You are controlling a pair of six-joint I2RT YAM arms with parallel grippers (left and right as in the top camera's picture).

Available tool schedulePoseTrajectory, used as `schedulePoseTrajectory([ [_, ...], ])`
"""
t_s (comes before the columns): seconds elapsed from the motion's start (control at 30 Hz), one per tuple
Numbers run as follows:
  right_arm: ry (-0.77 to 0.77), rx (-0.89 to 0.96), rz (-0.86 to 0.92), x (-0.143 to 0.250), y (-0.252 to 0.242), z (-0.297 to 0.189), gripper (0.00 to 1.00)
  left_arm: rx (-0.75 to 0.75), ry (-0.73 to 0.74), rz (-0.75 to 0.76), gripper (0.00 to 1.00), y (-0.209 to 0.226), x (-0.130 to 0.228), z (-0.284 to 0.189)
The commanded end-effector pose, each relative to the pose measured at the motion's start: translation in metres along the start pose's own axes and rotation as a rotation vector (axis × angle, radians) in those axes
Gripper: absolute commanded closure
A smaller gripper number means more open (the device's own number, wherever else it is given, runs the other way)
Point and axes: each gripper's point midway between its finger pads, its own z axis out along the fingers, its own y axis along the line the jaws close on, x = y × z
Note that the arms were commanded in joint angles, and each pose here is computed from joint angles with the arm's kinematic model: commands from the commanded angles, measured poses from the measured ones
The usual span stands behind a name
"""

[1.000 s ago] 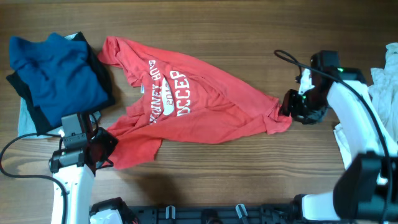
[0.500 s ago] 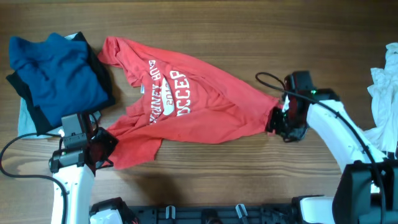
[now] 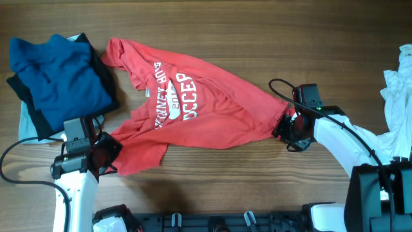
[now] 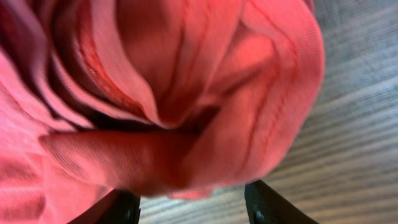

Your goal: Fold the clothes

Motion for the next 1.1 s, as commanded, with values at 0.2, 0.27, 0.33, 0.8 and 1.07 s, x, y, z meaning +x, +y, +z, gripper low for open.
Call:
schedulePoseTrajectory([
  [0.2, -0.03, 0.0, 0.018, -0.005, -0.001, 0.005, 0.65, -0.014, -0.012, 0.013, 0.96, 0.003, -0.003, 0.0],
  [0.27, -0.03, 0.0, 0.019, -0.005, -0.001, 0.005, 0.75, -0.014, -0.012, 0.013, 0.96, 0.003, -0.003, 0.0],
  [0.33, -0.03, -0.001, 0.018, -0.005, -0.001, 0.005, 0.78, -0.014, -0.012, 0.013, 0.96, 0.003, -0.003, 0.0],
  [0.8, -0.027, 0.002, 0.014, -0.004, -0.001, 0.005, 0.96, -0.011, -0.009, 0.013, 0.96, 0.002, -0.003, 0.0],
  [1.07, -0.056, -0.024, -0.076, -0.007, 0.006, -0.024, 0.96, 0.076, 0.025, 0.129, 0.96, -0.013, 0.003, -0.003],
])
